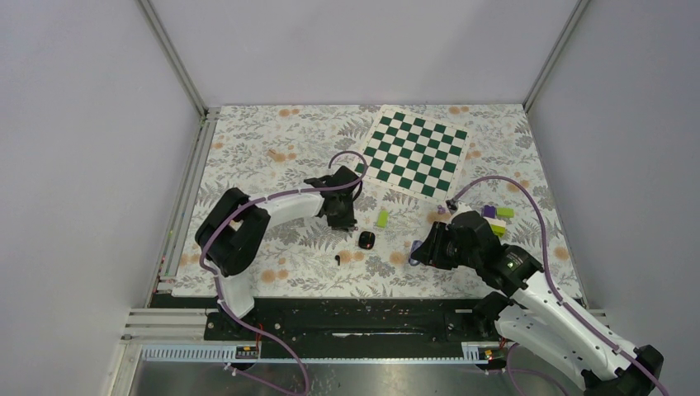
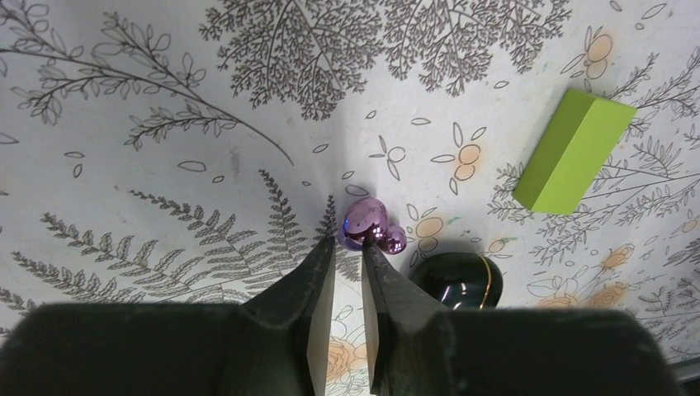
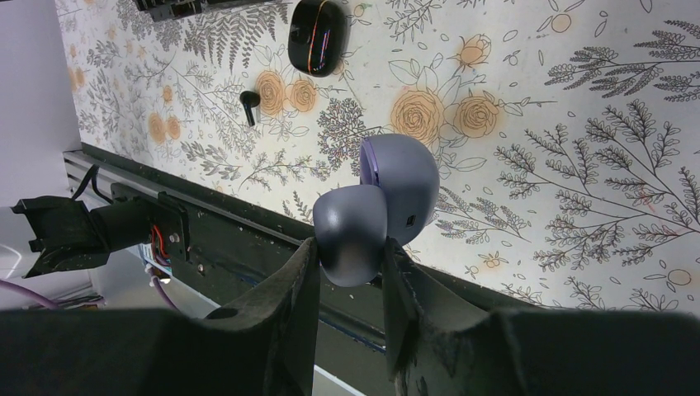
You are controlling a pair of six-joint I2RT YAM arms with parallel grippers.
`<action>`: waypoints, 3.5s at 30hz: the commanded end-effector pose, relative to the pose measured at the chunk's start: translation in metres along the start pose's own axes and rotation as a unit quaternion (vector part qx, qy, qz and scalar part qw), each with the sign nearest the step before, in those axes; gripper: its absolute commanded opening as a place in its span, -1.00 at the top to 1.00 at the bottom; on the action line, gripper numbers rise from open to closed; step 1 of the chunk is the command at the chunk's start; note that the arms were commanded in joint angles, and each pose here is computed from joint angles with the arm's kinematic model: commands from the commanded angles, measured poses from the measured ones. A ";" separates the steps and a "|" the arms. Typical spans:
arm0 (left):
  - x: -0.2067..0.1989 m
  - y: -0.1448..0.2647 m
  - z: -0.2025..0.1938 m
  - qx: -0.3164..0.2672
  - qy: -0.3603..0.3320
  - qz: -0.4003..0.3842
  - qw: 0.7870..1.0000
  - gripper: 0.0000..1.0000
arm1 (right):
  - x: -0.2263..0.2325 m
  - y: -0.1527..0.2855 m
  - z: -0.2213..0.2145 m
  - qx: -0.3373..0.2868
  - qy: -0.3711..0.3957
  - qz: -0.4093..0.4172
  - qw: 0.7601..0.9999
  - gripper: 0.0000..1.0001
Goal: Insert the wireless bluetooth earbuds into the charging case
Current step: Pick up the earbud from the center of the board, then place the earbud in the charging case.
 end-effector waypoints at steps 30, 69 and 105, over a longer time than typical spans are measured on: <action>0.006 0.043 0.027 -0.086 -0.030 0.023 0.996 1.00 | 0.004 0.000 0.003 -0.007 -0.002 0.012 1.000 1.00; -0.022 0.180 -0.006 -0.062 -0.105 -0.129 0.984 1.00 | 0.093 -0.067 0.035 0.005 0.179 0.266 0.947 1.00; -0.049 0.159 -0.016 -0.056 -0.063 -0.102 0.991 1.00 | 0.107 -0.068 0.036 0.031 0.132 0.284 0.949 1.00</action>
Point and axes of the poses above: each gripper's point midway between its finger pads, its own y axis back along the fingers, its own x axis along the line the jaws close on, z = x × y, the point moved 3 cm from there along y, back along the fingers, and after that the axes turned 3 degrees about y, right-handed, at the moved point
